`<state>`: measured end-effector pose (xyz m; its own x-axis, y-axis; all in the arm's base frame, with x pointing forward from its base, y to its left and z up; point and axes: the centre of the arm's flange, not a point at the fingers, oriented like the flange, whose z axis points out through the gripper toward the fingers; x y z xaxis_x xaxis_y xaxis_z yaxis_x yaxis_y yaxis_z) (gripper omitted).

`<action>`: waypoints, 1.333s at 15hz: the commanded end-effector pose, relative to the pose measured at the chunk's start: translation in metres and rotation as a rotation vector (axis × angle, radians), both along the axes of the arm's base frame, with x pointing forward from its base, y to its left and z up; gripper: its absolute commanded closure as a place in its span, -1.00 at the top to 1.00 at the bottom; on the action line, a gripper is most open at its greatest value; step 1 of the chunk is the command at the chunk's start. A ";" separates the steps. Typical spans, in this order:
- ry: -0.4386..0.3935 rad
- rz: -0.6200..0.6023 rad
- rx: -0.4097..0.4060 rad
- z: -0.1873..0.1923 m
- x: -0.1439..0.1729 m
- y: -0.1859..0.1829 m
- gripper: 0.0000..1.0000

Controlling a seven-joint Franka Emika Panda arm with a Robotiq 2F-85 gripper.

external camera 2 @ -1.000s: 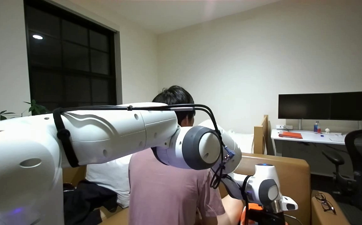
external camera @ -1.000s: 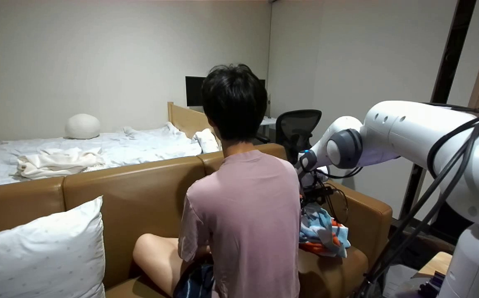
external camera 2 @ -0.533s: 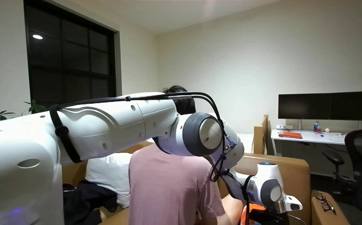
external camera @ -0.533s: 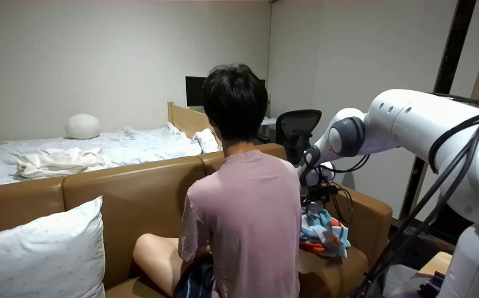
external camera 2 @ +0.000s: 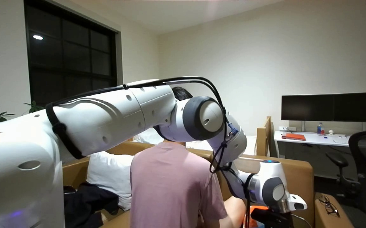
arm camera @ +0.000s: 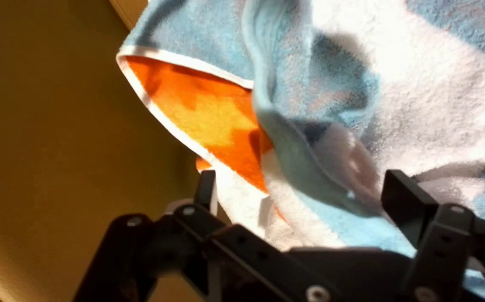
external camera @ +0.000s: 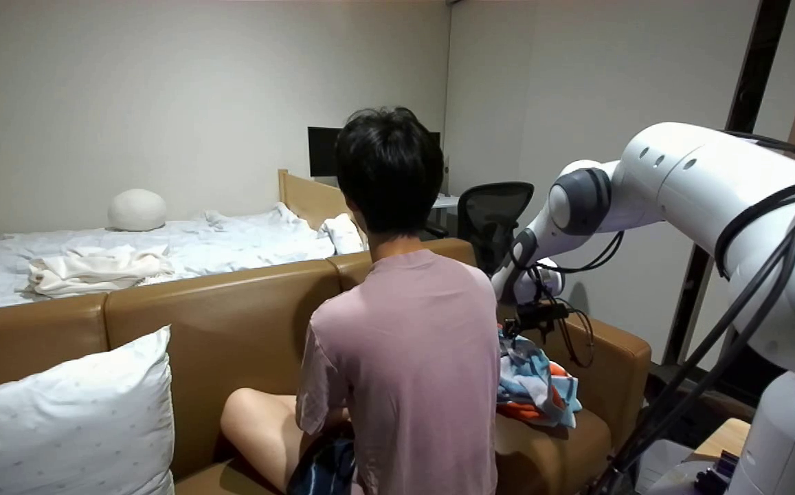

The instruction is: Place the striped towel over the man's shoulders

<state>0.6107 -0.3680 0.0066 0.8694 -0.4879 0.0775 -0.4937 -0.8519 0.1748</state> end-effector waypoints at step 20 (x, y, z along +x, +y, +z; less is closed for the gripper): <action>0.121 0.009 0.020 0.007 0.006 0.019 1.00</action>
<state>0.6134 -0.3467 0.0139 0.8796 -0.4752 -0.0233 -0.4617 -0.8644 0.1990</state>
